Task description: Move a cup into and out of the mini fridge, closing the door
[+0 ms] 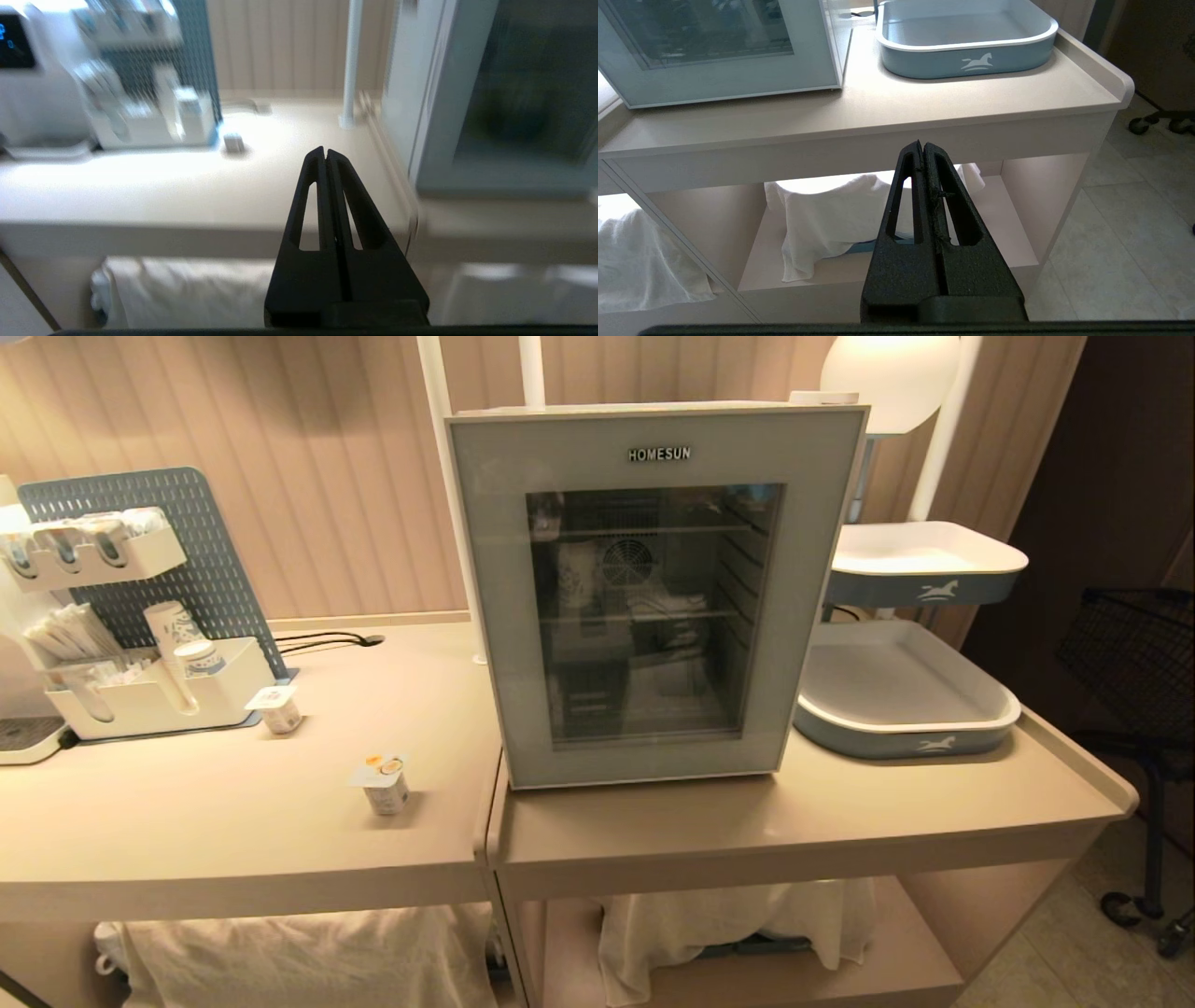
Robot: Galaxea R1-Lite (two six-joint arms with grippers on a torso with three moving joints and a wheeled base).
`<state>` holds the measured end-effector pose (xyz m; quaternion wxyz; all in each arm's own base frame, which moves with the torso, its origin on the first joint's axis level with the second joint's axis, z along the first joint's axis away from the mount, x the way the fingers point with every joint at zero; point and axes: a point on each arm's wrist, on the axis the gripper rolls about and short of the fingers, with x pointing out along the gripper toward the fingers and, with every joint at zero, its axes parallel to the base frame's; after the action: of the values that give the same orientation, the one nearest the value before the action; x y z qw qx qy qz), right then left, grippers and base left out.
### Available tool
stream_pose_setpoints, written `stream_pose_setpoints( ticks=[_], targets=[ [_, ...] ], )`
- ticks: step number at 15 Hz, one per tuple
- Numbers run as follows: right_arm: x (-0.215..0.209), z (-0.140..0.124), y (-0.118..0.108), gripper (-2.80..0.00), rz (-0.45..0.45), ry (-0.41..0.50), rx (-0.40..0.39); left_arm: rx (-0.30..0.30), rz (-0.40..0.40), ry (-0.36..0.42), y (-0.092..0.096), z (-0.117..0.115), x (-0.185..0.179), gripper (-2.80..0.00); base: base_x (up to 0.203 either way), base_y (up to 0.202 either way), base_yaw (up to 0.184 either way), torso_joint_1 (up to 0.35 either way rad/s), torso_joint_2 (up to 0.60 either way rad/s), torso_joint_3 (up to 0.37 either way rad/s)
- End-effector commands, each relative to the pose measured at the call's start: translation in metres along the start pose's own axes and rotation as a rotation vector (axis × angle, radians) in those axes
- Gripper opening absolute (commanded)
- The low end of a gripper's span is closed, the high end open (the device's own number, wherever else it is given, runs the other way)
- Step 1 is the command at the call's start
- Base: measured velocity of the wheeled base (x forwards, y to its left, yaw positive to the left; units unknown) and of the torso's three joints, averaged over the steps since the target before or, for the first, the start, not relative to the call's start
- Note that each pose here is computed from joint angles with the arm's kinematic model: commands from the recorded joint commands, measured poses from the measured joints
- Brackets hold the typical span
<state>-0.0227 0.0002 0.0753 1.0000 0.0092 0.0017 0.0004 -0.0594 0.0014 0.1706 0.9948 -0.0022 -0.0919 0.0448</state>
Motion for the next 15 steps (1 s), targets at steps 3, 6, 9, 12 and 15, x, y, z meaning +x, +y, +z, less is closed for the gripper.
stream_pose_setpoints(
  ticks=[3,6,9,12,15],
  targets=[
    [0.000,0.000,0.000,-2.80,0.001,0.001,0.000,-0.051,0.088,0.018,-0.002,0.160,0.035,-2.80,0.000,0.000,0.000,0.000,0.00,0.000],
    [0.000,0.000,0.000,-2.80,0.001,0.001,-0.001,-0.064,0.032,0.333,-0.013,0.170,0.174,-2.80,0.000,0.000,0.000,0.000,0.00,0.000],
    [0.000,0.000,0.000,-2.80,0.001,0.000,-0.001,-0.216,-0.404,0.547,-0.017,0.127,0.296,-2.80,0.000,0.000,0.000,0.000,0.00,0.000],
    [0.000,0.000,0.000,-2.80,0.001,0.000,-0.001,-0.495,-0.980,0.627,0.009,0.077,0.372,-2.80,0.000,0.000,0.000,0.000,0.00,0.000],
    [0.000,0.000,0.000,-2.80,0.001,0.000,-0.001,-0.567,-1.228,0.566,0.036,0.029,0.413,0.00,0.000,0.000,0.000,0.000,0.00,0.000]
  ],
)
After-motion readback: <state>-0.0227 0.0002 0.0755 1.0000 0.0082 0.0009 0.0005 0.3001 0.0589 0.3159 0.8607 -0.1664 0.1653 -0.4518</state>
